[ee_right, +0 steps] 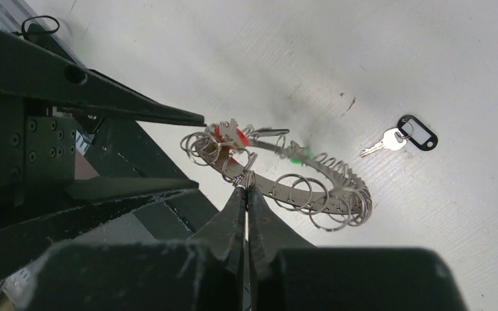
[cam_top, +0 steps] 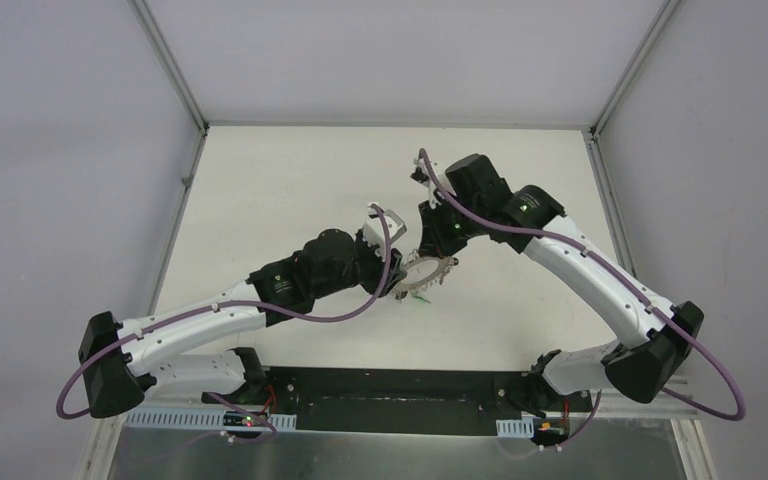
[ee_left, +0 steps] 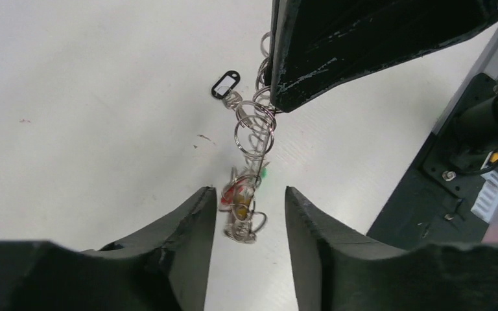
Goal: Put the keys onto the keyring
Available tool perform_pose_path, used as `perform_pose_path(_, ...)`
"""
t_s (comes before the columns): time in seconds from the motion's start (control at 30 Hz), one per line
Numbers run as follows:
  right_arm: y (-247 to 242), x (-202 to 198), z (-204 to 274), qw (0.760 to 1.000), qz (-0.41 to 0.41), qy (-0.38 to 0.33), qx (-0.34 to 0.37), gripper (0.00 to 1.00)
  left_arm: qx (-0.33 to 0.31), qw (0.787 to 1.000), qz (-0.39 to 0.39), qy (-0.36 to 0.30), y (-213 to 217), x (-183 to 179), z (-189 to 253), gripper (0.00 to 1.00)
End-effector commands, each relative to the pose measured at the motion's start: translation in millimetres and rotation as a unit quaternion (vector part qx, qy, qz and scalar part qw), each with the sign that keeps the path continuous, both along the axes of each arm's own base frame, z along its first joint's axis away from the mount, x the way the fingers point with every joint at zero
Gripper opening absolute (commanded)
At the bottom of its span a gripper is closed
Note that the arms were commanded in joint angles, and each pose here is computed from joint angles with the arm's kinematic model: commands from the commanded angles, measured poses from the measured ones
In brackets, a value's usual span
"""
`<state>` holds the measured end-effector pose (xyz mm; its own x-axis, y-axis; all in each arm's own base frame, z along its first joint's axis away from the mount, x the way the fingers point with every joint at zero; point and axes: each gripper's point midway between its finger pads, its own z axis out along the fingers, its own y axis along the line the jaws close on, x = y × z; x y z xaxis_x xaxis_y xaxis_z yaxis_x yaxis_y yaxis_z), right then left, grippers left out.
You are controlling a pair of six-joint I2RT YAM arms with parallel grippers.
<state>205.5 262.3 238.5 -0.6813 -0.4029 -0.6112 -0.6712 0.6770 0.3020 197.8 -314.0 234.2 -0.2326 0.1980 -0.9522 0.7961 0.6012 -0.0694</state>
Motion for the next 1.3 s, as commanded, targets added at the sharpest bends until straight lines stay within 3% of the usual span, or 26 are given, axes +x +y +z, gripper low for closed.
perform_pose_path(0.0,2.6,-10.2,19.1,0.998,0.055,-0.003,0.001,0.0,-0.024,0.999,-0.012,-0.026,4.1,-4.2,24.6,0.57)
perform_pose_path(0.17,4.4,-25.5,22.1,0.993,0.121,0.016,-0.003,0.0,-0.053,0.991,-0.08,-0.088,3.6,-23.5,43.7,0.73)
perform_pose_path(0.3,8.2,-41.5,28.7,0.982,0.183,0.035,0.01,0.0,-0.093,0.979,-0.112,-0.145,8.0,-36.0,57.3,0.77)
perform_pose_path(0.43,9.8,-55.2,34.0,0.971,0.235,0.038,0.029,0.0,-0.124,0.965,-0.143,-0.184,10.1,-49.2,67.0,0.69)
perform_pose_path(0.73,8.7,-77.1,38.0,0.938,0.338,-0.01,0.075,0.0,-0.139,0.959,-0.176,-0.175,1.1,-59.2,71.5,0.6)
perform_pose_path(0.93,9.2,-84.6,39.8,0.925,0.366,-0.036,0.1,0.0,-0.152,0.953,-0.201,-0.166,-8.1,-65.9,79.7,0.34)
perform_pose_path(1.27,10.9,-95.2,44.1,0.908,0.394,-0.052,0.13,0.0,-0.129,0.97,-0.146,-0.145,-6.4,-45.0,64.1,0.32)
